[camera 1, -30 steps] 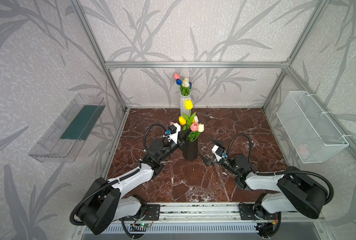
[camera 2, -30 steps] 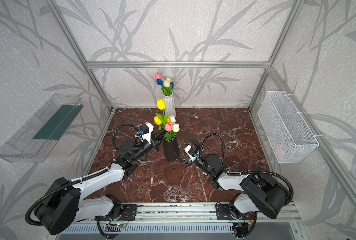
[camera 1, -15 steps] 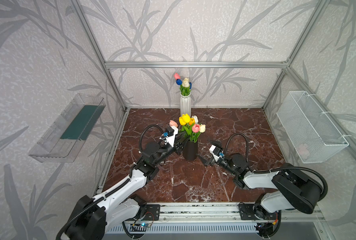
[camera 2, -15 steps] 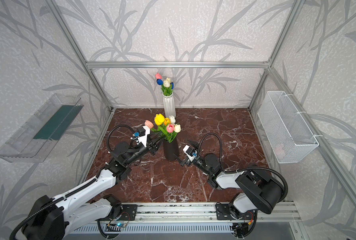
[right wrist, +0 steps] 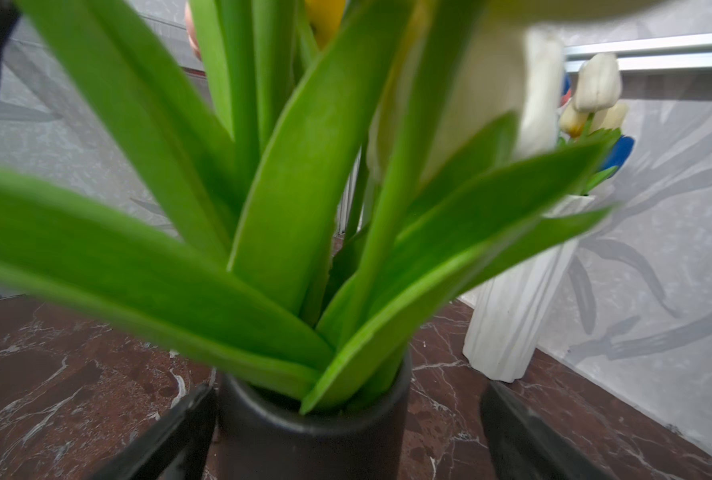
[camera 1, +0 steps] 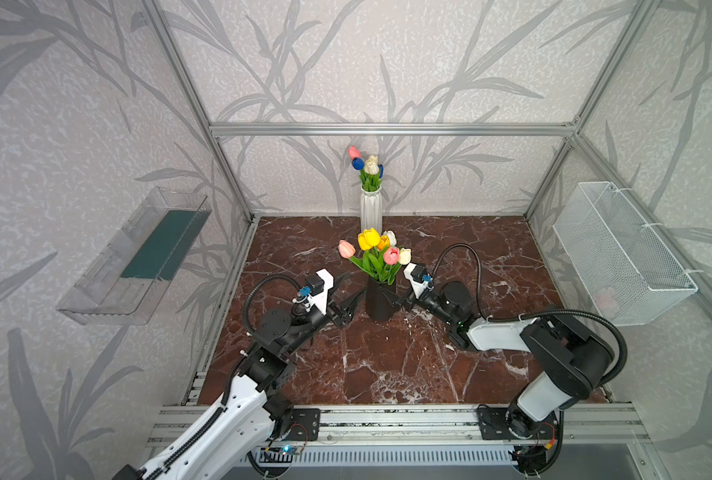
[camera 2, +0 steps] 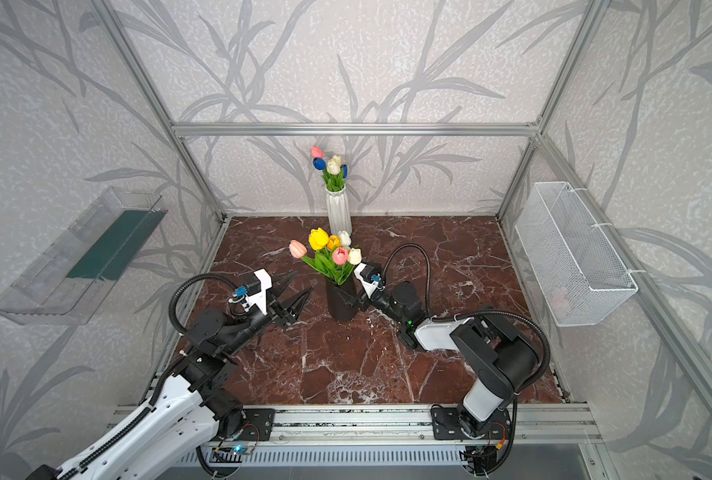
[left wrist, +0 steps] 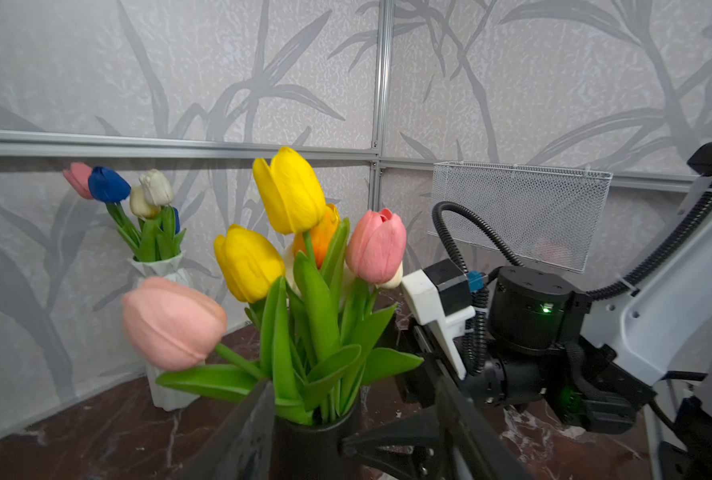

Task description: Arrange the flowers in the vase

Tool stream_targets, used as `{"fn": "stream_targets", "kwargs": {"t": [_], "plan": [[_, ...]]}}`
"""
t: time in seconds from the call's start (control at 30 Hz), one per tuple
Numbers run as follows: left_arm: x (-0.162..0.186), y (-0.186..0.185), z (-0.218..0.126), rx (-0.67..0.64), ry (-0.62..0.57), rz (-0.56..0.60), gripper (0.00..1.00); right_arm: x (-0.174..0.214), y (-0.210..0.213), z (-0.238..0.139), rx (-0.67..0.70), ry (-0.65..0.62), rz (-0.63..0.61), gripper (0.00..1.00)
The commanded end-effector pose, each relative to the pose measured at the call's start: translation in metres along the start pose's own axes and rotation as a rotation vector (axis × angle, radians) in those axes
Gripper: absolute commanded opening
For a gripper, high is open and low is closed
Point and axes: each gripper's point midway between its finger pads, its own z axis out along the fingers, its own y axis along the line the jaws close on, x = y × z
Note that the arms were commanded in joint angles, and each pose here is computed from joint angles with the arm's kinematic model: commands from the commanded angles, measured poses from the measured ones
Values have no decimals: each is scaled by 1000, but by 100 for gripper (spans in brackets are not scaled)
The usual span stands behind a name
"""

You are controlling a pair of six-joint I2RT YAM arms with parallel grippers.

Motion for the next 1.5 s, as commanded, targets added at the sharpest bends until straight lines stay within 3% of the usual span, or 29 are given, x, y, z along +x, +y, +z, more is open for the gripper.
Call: {"fn": "stream_targets", "kwargs": {"t": [0.0,0.2,0.53,0.67,0.77,1.07,1.47], "plan": [[22,-2,-6,4,51,-63,70,-1,3,11,-32,0,35,99],[46,-3,-13,5,92,-129,73,24,10,28,-90,47,59,99],[51,13,-15,-78,41,-34,76,26,10,36,-118,35,52,78],[54,15,-10,-80,24,-31,76,23,5,39,-134,43,58,52],[55,18,-7,-92,21,-26,76,18,-4,39,-113,28,35,43],[54,21,-4,-100,-5,-5,76,-11,-107,51,56,-58,12,17],[55,23,-7,-116,-2,10,76,6,-246,83,252,-84,-58,20]]}}
